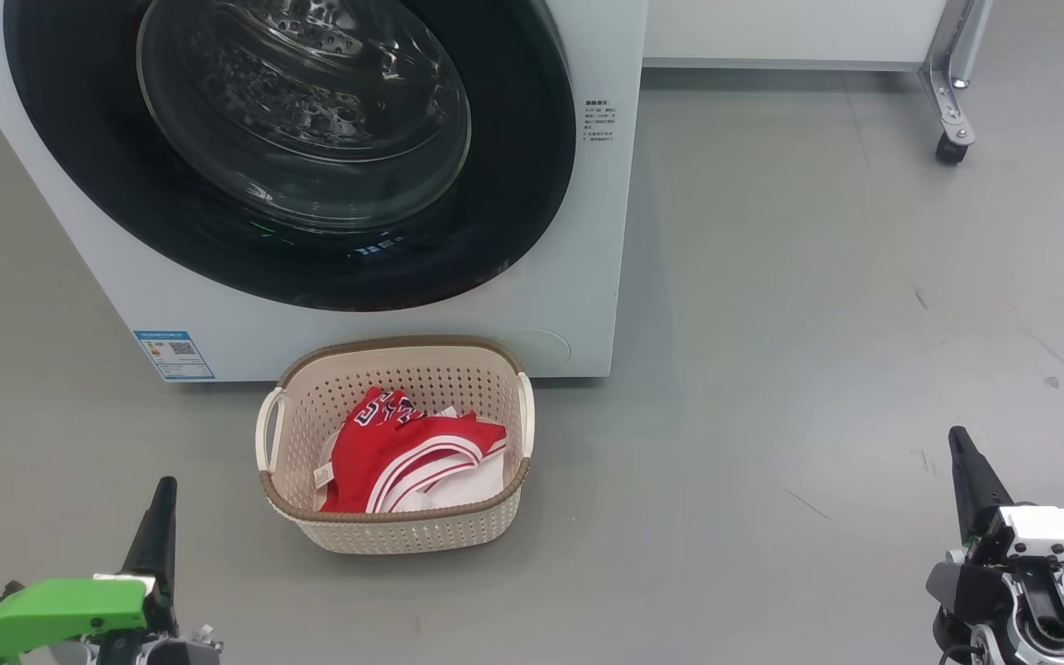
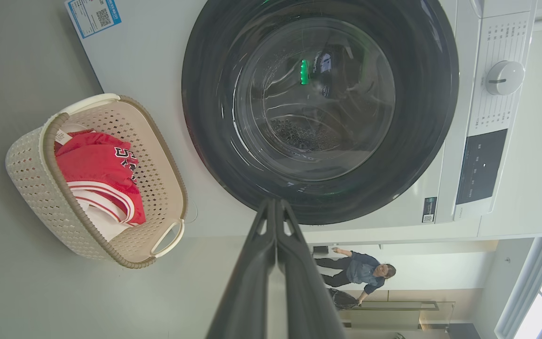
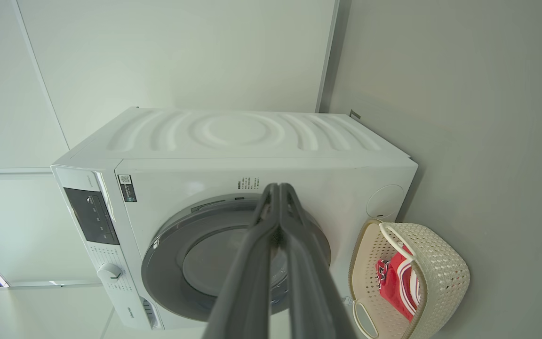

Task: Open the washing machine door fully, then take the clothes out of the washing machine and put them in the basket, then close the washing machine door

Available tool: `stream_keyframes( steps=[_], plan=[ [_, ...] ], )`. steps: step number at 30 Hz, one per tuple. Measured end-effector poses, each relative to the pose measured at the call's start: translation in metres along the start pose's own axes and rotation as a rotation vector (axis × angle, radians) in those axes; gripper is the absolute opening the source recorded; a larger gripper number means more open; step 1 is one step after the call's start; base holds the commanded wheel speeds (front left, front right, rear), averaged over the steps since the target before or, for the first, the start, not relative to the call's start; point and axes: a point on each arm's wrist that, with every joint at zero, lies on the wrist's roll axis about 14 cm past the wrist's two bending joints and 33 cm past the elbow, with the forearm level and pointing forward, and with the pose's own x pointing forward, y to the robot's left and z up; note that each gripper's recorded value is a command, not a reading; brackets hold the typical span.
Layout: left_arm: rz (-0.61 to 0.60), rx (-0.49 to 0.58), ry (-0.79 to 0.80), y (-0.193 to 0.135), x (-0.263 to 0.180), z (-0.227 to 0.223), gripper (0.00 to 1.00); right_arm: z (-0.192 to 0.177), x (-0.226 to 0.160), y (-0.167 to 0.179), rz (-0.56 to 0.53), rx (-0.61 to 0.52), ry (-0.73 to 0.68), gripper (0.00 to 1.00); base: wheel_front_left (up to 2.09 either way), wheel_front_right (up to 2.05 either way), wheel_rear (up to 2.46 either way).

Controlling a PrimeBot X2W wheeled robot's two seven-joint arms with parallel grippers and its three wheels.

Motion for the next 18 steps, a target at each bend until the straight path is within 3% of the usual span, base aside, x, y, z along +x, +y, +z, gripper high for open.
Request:
stream_keyframes(
  steps=[18],
  plan=[
    [-0.001, 0.000, -0.002, -0.0002, 0.0000, 0.0006, 0.00, 0.0001, 0.0000, 0.0000, 0.000, 0.000, 0.000, 0.00, 0.00, 0.00, 0.00]
  ],
)
